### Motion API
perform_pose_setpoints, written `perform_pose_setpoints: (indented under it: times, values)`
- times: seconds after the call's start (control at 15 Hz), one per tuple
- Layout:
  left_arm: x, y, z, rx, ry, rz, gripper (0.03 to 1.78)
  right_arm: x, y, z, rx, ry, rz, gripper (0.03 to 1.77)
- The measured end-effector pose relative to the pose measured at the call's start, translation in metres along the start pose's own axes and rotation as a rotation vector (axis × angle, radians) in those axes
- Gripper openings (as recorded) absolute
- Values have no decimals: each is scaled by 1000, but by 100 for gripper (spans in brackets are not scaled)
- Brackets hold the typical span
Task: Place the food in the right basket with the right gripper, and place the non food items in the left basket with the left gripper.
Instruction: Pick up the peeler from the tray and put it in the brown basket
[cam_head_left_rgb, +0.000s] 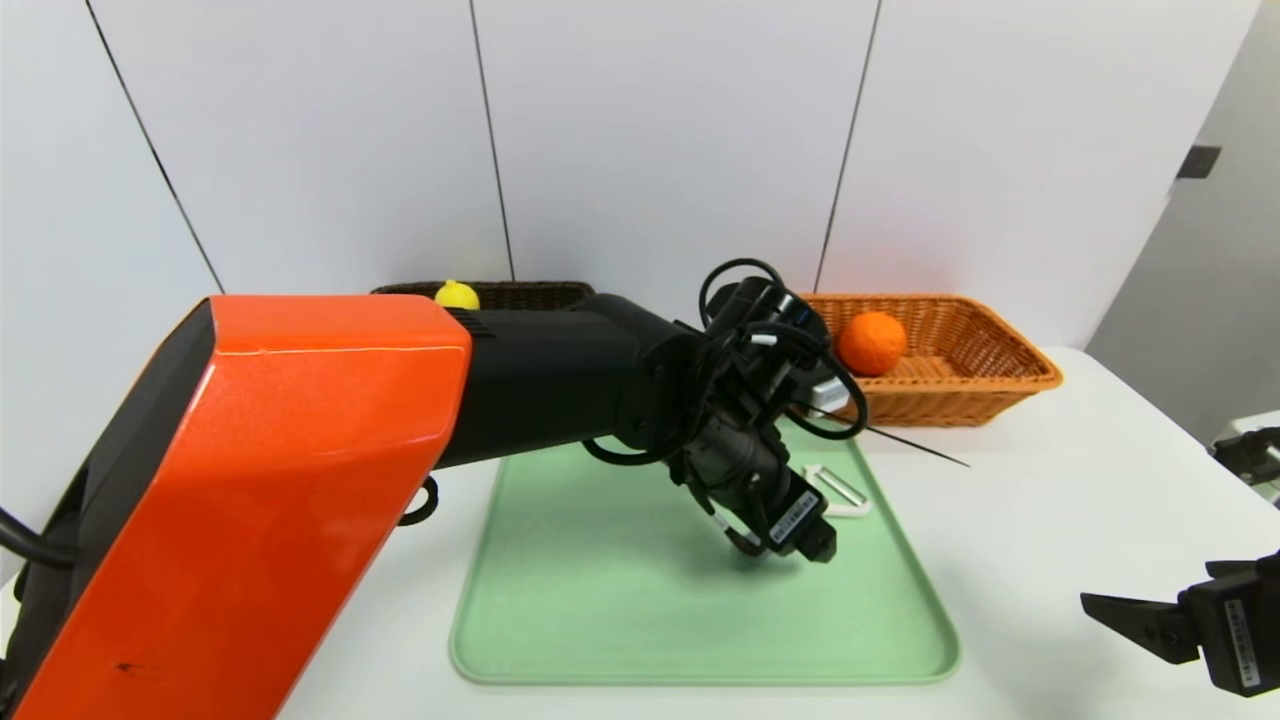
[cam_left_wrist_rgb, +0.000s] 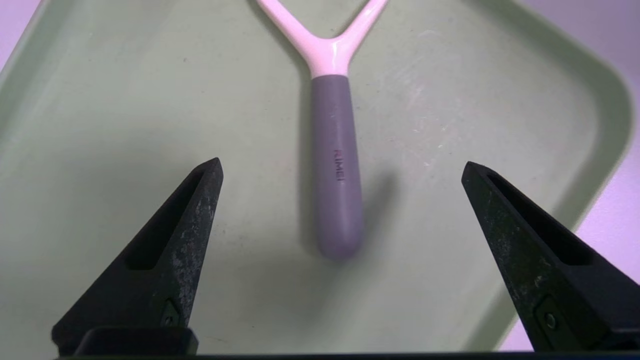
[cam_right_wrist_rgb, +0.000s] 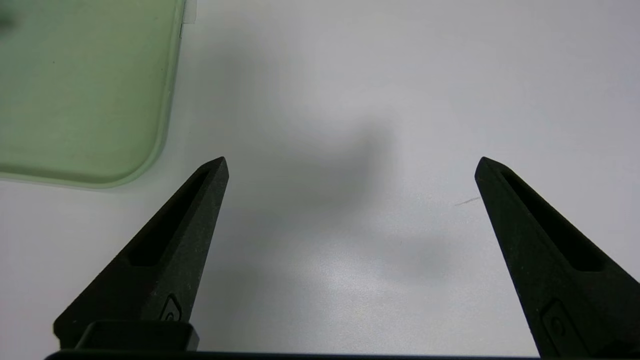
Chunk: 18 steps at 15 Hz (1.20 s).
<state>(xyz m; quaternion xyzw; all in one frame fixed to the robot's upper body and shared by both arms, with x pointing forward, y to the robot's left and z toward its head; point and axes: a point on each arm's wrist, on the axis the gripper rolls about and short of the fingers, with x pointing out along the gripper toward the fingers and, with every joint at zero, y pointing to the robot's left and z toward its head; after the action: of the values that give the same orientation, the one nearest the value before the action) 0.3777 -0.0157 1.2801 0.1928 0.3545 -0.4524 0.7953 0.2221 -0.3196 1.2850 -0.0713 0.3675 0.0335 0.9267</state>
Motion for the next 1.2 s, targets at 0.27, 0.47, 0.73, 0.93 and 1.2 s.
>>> perform_pose_setpoints:
  times: [0.27,0.47,0.73,0.93,1.2]
  values:
    - [7,0,-1,2,-5,0,169,1,0,0,0,4,1,171]
    - [10,0,-2,7,-1,0,169,1,0,-1,-1,5,1,171]
    - [14,1,-3,12,6,-1,169,1,0,1,0,4,1,171]
    - [17,0,-4,14,15,0,169,1,0,1,0,5,1,171]
    - [19,0,-6,18,21,1,169,1,0,1,0,4,2,171]
